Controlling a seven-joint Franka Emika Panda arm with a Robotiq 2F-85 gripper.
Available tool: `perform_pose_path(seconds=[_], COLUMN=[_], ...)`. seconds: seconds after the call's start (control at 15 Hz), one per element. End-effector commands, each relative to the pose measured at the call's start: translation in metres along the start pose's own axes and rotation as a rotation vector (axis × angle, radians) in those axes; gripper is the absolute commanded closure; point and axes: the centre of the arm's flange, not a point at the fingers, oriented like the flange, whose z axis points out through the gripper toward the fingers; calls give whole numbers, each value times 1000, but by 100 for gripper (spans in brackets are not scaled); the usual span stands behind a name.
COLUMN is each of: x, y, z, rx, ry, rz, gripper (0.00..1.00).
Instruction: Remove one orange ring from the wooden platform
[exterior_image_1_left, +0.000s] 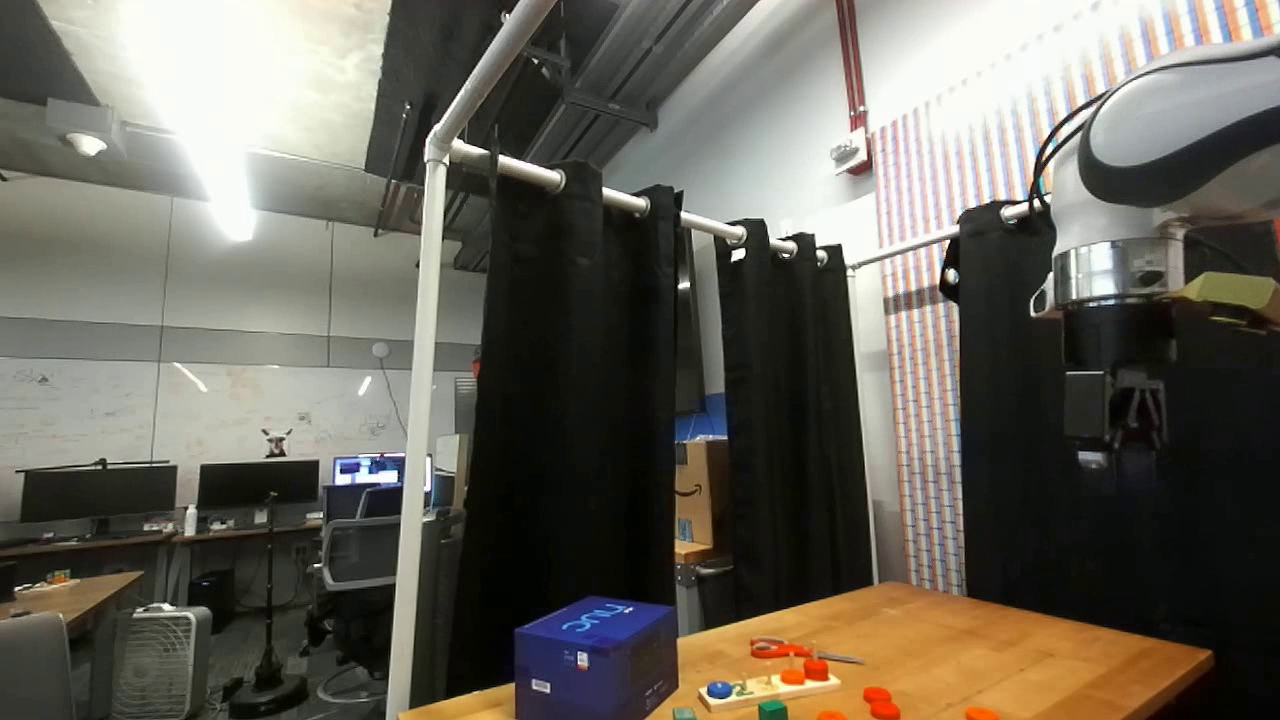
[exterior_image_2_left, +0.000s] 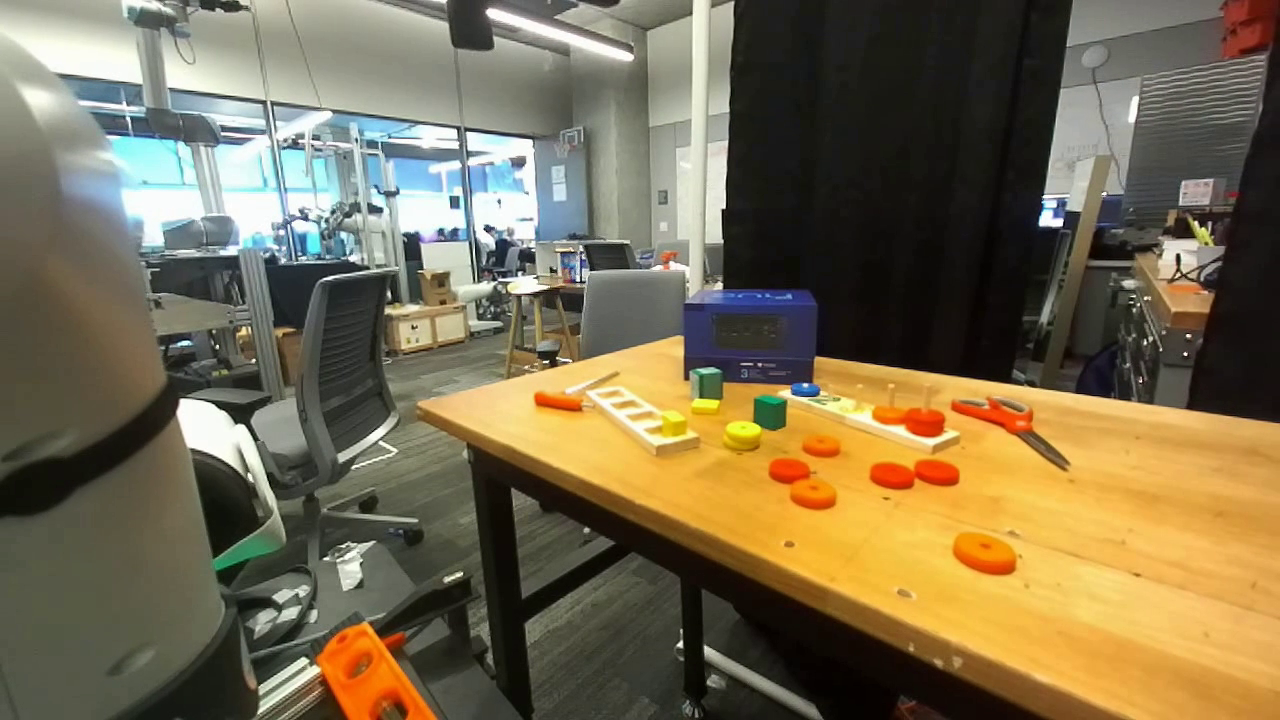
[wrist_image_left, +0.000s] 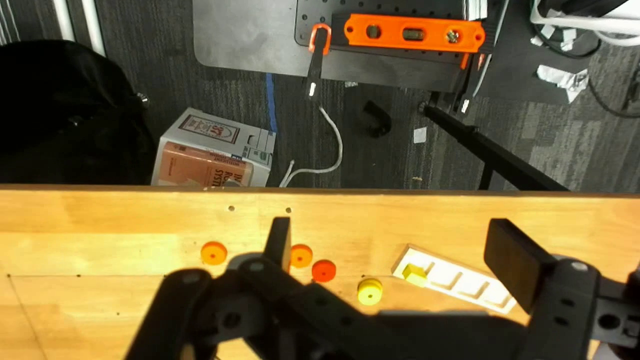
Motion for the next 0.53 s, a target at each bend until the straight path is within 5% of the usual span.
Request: perform_pose_path(seconds=[0.0, 0.47], x=[-1, -2], y=[0, -1], z=[1, 2], rx=[0, -1], ry=[7, 17], rz=[0, -2], gripper=[0, 0])
